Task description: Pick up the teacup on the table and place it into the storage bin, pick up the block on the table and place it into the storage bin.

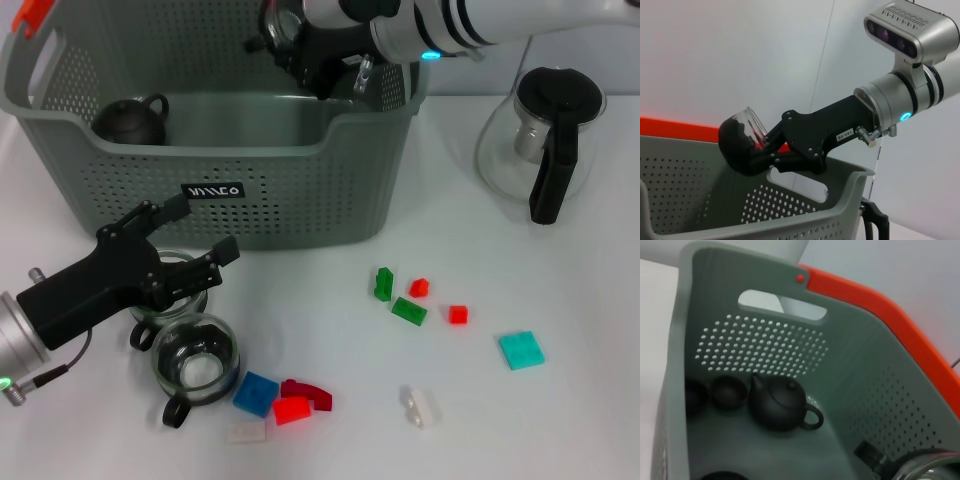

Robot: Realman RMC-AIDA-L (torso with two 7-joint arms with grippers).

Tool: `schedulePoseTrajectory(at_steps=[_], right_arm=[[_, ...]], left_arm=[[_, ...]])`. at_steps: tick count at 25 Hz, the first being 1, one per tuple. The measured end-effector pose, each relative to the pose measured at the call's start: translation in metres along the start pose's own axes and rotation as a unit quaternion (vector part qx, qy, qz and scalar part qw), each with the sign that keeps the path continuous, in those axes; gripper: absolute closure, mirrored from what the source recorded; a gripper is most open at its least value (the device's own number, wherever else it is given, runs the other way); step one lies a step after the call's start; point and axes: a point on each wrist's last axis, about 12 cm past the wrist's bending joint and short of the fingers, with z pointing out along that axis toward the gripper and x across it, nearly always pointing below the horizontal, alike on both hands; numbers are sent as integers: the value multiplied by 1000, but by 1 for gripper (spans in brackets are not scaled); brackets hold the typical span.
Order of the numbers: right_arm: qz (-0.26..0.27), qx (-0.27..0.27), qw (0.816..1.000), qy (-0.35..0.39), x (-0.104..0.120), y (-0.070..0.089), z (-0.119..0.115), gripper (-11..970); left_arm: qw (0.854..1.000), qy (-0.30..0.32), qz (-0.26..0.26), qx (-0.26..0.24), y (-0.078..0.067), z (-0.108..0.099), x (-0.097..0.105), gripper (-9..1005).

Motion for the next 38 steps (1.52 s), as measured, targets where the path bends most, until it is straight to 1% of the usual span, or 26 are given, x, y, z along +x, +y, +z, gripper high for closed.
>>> schedulePoseTrajectory(at_steps=[10,18,38], right_arm=[[12,8,1000,10,11,2,2,828],[16,6,1000,19,16,7,4,820],[19,5,999,29,24,11,5,800]], left_arm=[[1000,2,1,-2,0,0,1,49],[1000,3,-2,0,-1,0,2,48],[1000,4,-3,1,-1,1,3,48]])
